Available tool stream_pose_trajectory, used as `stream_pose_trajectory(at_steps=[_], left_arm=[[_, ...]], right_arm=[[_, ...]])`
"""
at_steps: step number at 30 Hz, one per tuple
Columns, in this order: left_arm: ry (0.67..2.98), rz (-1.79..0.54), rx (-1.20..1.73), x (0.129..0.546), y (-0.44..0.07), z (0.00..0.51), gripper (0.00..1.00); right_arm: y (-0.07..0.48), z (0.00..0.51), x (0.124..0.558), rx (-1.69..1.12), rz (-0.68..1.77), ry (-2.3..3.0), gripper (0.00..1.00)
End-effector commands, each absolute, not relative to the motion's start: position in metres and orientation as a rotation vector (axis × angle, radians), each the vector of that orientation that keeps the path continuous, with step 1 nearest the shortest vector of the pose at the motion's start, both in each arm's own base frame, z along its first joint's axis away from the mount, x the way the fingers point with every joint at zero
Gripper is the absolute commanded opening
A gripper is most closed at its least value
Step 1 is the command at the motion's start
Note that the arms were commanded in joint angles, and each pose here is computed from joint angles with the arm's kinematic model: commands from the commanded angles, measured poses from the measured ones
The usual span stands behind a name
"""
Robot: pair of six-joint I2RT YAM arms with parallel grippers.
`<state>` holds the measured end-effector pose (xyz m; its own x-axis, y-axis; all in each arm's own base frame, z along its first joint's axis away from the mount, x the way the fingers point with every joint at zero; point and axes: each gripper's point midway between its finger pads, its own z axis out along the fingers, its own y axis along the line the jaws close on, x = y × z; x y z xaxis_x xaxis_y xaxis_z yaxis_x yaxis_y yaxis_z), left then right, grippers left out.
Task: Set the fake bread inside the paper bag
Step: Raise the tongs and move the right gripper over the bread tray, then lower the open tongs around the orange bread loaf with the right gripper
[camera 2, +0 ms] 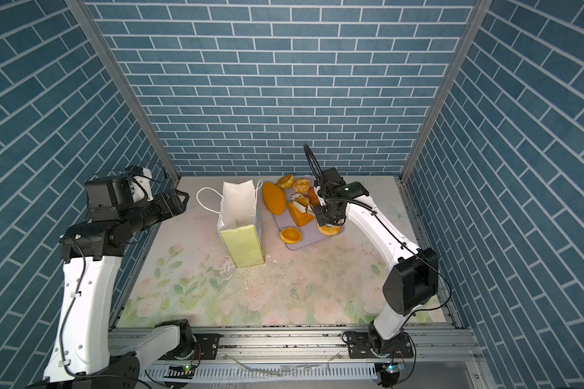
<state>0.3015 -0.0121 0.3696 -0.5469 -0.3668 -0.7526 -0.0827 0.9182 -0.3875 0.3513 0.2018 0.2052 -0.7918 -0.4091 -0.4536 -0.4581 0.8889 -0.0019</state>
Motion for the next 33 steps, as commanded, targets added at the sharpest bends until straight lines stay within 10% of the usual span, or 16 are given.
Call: stream_pose_trajectory(at_steps=[1, 33], left_arm=[[2.107, -0.372, -0.307, 0.298, -0.012, 0.380, 0.87], [2.099, -0.396, -0.306, 0.294, -0.017, 0.382, 0.87]], right_arm=[[0.219, 0.223, 0.356, -0.650, 0.212, 2.529, 0.53], [0.226, 0.217, 0.348, -0.683, 0.177, 2.550, 0.54]])
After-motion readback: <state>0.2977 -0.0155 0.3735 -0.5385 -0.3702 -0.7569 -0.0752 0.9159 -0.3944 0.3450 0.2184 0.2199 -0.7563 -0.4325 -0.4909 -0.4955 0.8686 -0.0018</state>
